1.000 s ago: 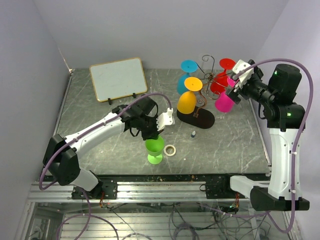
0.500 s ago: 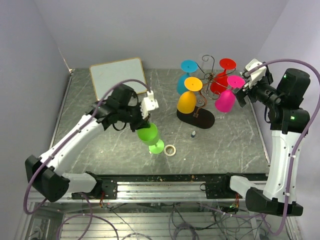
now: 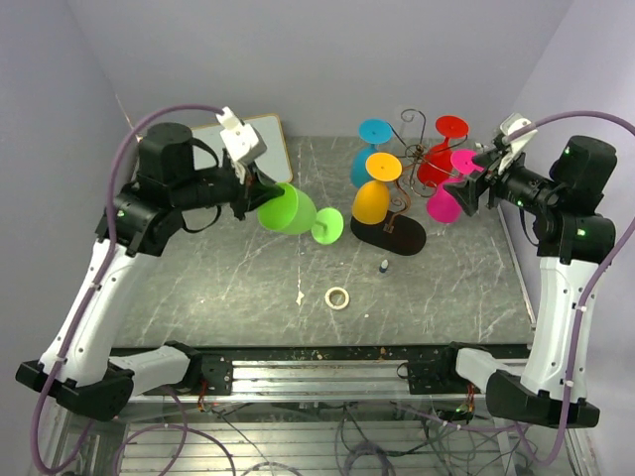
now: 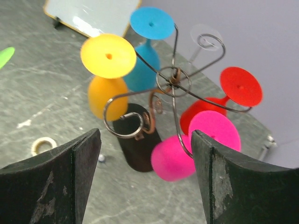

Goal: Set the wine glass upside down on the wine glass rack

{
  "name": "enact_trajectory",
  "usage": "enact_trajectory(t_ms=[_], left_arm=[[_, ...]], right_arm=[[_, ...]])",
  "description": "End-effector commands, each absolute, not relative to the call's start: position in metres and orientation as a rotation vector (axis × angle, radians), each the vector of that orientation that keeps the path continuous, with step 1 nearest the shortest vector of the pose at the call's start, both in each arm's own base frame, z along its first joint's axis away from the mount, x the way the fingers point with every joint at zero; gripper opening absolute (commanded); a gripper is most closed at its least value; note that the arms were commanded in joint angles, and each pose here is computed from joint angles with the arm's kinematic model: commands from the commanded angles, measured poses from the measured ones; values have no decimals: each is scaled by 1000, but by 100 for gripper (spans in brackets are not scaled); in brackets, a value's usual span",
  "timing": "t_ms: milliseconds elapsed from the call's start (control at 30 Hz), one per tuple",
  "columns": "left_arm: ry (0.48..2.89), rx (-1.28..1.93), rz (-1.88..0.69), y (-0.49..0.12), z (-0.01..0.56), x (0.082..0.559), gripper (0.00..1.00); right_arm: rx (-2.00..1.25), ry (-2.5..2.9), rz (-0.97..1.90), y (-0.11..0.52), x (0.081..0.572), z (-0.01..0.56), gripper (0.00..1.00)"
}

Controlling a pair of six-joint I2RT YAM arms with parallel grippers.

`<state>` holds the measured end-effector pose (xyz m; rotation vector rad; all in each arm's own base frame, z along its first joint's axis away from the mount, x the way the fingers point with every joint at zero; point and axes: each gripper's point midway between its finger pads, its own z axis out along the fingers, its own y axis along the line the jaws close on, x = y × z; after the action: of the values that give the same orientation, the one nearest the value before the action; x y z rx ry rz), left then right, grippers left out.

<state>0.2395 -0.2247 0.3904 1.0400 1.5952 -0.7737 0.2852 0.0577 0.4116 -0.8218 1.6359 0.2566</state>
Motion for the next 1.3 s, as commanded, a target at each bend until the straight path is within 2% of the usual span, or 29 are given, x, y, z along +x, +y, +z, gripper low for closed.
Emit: enact_trajectory(t_ms=[0, 233, 500, 900, 1267], left_arm=[[1484, 959, -815, -224, 455, 228, 7], [1356, 851, -797, -224, 521, 239, 7], [1274, 794, -737, -227, 556, 267, 7], [1221, 860, -563, -222, 554, 287, 7], [1219, 880, -522, -221, 549, 293, 7]], right_arm=[[-772, 1580, 473, 81, 279, 431, 76], [-770, 1498, 773, 115, 277, 453, 72], [-853, 1482, 1014, 169, 296, 450, 72], [-828, 1434, 1194, 244, 320, 451, 70], [-794, 1462, 1275, 272, 333, 448, 53]])
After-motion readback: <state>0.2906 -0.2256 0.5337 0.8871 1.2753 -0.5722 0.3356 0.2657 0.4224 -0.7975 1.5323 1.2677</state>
